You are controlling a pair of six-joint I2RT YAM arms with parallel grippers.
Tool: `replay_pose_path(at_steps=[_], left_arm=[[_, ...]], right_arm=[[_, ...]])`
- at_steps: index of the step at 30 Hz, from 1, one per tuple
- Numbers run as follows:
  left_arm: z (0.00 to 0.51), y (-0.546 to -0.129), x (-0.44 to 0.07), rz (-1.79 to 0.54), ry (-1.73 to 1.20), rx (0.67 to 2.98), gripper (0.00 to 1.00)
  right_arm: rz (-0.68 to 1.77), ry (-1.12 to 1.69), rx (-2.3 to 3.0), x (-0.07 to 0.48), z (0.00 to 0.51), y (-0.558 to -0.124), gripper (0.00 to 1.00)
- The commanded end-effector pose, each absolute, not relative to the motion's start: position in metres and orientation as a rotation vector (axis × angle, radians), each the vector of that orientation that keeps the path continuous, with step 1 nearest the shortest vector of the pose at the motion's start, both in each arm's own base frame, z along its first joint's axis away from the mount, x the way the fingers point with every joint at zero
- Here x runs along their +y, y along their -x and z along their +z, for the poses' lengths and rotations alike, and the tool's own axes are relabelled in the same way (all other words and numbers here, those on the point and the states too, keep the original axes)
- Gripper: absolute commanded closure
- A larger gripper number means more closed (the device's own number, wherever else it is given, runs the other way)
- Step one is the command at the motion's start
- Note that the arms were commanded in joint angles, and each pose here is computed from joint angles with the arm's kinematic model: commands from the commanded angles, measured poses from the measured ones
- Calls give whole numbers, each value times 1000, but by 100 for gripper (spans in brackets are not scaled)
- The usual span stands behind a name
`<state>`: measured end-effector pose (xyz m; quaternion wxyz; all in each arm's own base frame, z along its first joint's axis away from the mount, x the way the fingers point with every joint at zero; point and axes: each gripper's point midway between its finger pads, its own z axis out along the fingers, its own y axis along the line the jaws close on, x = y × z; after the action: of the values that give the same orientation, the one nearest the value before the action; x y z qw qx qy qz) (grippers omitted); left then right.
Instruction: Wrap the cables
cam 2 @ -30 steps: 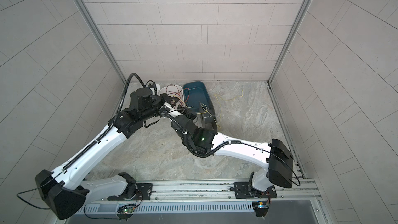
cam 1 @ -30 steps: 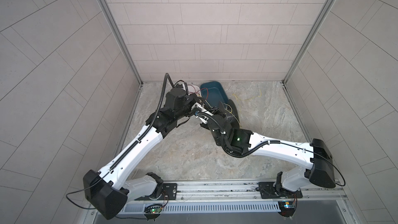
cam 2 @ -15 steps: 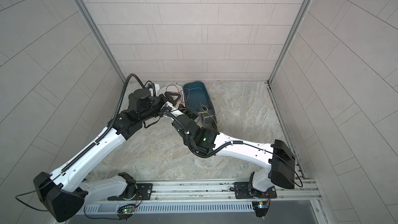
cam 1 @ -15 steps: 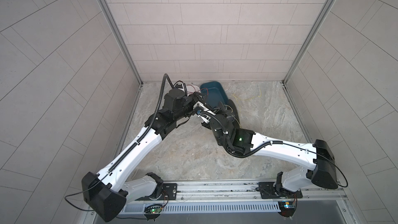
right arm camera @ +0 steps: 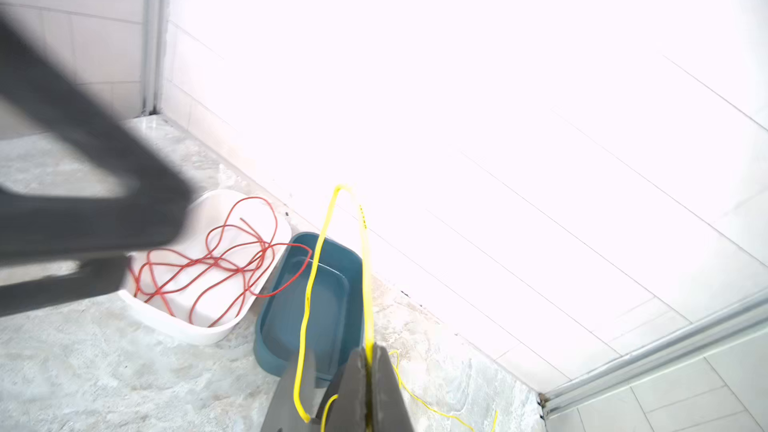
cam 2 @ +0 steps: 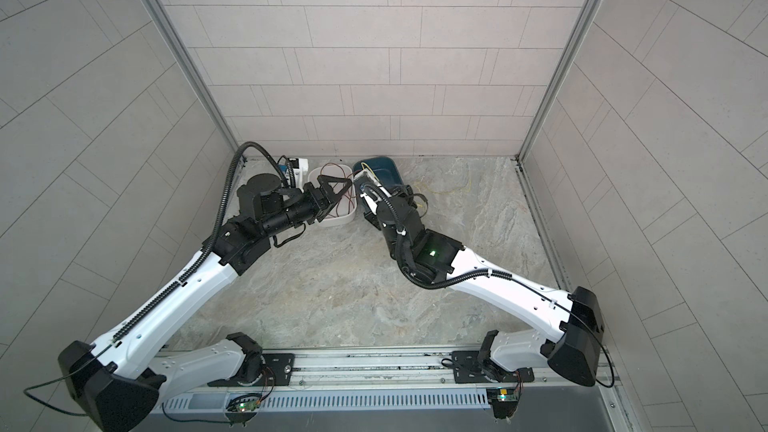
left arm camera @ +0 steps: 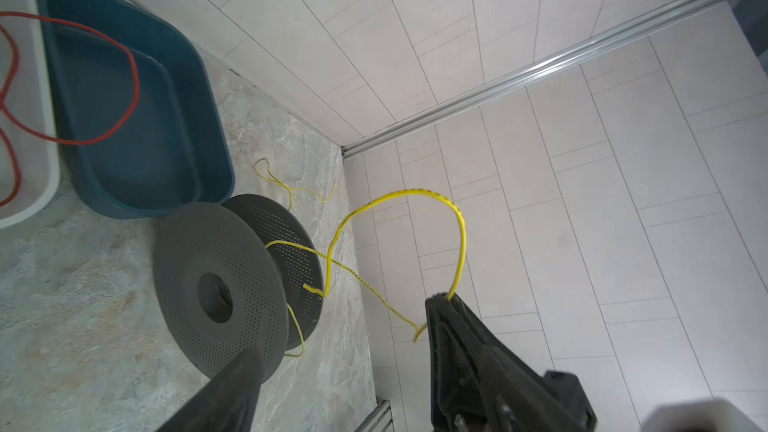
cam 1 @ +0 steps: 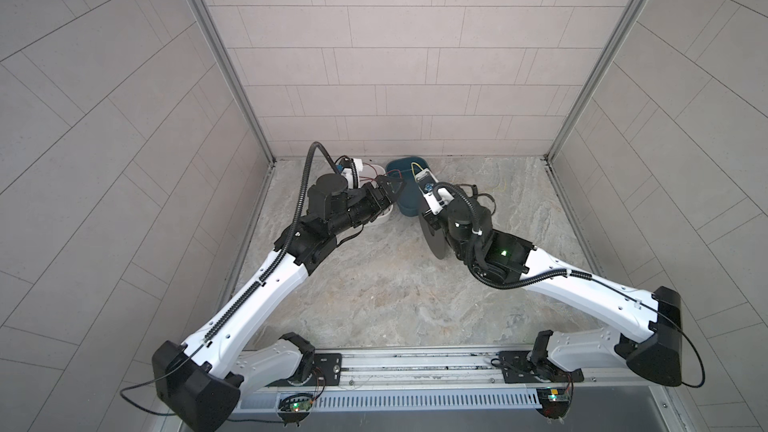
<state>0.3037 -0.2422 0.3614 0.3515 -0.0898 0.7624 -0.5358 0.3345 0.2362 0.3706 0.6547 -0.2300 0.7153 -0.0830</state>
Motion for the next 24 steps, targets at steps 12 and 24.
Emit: replay_pose_path(at_steps=[12,24], left_arm=[[325,-308,-257,-1377,157,2048,23],[269,-313,-279,-1348,287,2195,32]], right_arm=[[207,375,1679,181,398,-332,100],[279,366,1692,189,395,-331,100]])
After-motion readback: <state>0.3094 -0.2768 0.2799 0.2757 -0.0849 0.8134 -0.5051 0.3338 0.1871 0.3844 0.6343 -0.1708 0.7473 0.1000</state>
